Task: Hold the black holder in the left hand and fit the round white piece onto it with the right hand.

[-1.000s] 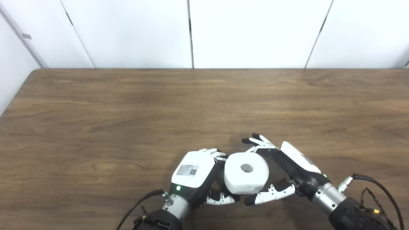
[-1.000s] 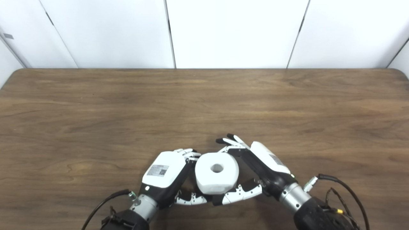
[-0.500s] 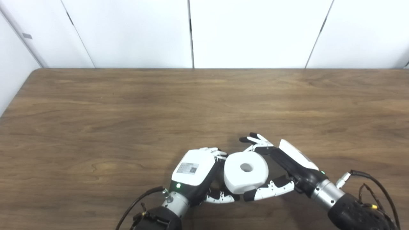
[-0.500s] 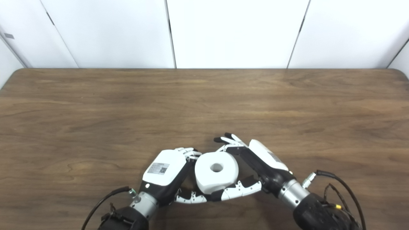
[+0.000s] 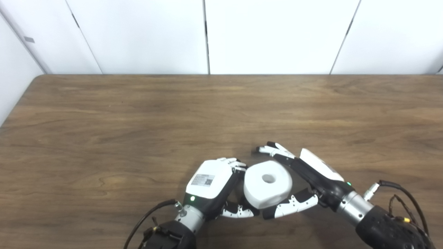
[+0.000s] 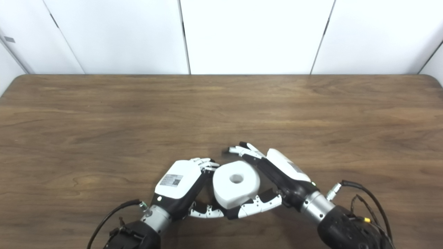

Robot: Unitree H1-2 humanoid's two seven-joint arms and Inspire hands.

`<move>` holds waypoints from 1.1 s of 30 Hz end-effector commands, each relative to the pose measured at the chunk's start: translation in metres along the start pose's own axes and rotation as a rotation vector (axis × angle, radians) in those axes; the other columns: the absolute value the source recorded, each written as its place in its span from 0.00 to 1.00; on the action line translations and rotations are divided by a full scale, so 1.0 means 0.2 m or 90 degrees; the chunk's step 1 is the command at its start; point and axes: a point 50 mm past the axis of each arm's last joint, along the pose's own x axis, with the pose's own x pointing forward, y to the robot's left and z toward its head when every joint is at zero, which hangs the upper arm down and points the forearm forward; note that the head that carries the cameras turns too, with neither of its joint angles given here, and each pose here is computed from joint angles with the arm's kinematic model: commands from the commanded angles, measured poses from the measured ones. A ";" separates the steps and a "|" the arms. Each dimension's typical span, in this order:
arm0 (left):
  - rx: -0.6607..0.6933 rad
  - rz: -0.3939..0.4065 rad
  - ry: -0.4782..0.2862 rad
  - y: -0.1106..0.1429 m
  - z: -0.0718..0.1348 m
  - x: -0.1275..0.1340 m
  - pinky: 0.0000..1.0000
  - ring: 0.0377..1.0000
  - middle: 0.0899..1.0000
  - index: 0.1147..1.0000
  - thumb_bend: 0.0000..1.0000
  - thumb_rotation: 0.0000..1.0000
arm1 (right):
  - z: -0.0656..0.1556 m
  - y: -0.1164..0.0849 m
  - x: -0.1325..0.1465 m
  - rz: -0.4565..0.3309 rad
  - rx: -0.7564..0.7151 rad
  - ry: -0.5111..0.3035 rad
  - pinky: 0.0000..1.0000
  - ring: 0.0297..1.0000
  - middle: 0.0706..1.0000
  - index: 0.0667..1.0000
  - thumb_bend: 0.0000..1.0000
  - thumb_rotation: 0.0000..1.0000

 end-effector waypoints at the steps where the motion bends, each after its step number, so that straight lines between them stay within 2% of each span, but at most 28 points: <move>1: -0.001 -0.091 0.050 -0.13 -0.09 -0.02 0.84 0.85 0.76 0.42 0.52 0.06 | 0.07 -0.07 0.00 -0.027 -0.029 -0.038 0.92 1.00 0.93 0.86 1.00 0.51; 5: 0.001 -0.091 0.050 -0.13 -0.10 -0.02 0.84 0.85 0.76 0.42 0.52 0.06 | 0.07 -0.10 0.01 -0.026 -0.033 -0.037 0.94 1.00 0.94 0.86 1.00 0.51; 10: 0.000 -0.092 0.051 -0.12 -0.10 -0.02 0.84 0.85 0.76 0.42 0.52 0.06 | 0.08 -0.13 0.02 -0.031 -0.036 -0.031 1.00 1.00 0.96 0.86 1.00 0.47; 17: -0.002 -0.092 0.052 -0.12 -0.09 -0.03 0.83 0.85 0.76 0.42 0.52 0.06 | 0.10 -0.17 0.03 -0.043 -0.029 -0.026 0.99 1.00 0.96 0.86 1.00 0.45; 25: -0.005 -0.091 0.054 -0.11 -0.10 -0.03 0.83 0.85 0.76 0.42 0.52 0.06 | 0.17 -0.29 0.01 -0.074 -0.027 -0.058 1.00 1.00 0.95 0.96 1.00 0.46; 33: -0.012 -0.092 0.068 -0.11 -0.12 -0.05 0.83 0.84 0.76 0.42 0.52 0.06 | 0.24 -0.37 -0.02 -0.111 -0.037 -0.073 1.00 1.00 0.95 0.97 1.00 0.50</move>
